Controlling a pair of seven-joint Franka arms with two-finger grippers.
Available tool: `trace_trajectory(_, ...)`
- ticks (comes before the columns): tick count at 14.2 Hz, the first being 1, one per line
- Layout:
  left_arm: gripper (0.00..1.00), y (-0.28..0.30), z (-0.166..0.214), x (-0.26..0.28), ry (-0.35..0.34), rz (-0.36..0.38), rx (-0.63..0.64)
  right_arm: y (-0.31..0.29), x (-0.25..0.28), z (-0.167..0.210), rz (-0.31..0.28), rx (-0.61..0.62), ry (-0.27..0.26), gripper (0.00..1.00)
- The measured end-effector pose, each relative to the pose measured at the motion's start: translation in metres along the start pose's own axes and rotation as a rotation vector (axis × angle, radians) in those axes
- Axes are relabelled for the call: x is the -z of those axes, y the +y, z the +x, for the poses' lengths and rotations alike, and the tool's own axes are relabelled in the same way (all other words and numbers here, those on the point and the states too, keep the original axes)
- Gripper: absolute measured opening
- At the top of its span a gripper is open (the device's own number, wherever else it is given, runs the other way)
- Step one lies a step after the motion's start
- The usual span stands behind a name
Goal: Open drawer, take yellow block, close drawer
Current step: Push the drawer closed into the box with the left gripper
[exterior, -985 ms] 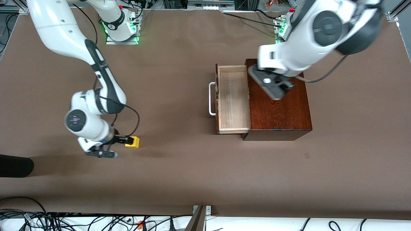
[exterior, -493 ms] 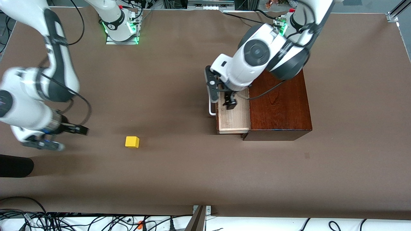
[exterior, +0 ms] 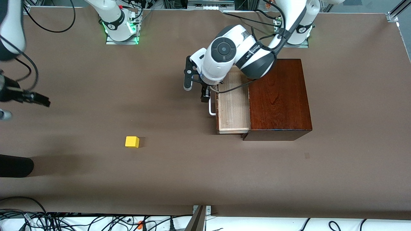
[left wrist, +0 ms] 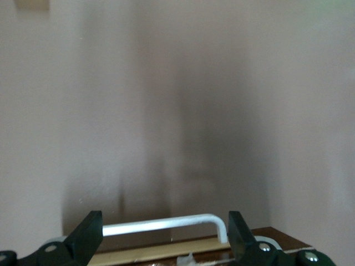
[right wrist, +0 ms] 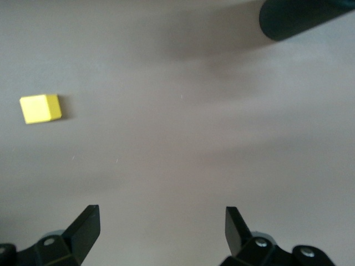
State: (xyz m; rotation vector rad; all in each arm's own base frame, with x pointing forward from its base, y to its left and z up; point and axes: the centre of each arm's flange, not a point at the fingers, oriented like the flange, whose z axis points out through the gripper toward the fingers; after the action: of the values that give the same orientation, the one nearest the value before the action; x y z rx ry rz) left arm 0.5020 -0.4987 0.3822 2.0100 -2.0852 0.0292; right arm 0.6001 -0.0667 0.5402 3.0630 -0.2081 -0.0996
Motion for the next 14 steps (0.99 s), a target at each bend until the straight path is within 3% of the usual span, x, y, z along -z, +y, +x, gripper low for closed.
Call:
trace_trajectory(5, 1.00, 0.003, 0.004, -0.057, -0.008, -0.018, -0.021, 0.007, 0.051, -0.038, 0.026, 0.071, 0.027, 1.00)
trace_trajectory(14, 1.00, 0.001, -0.012, -0.083, -0.095, 0.024, -0.066, -0.028, 0.065, -0.046, 0.032, 0.127, 0.034, 1.00)
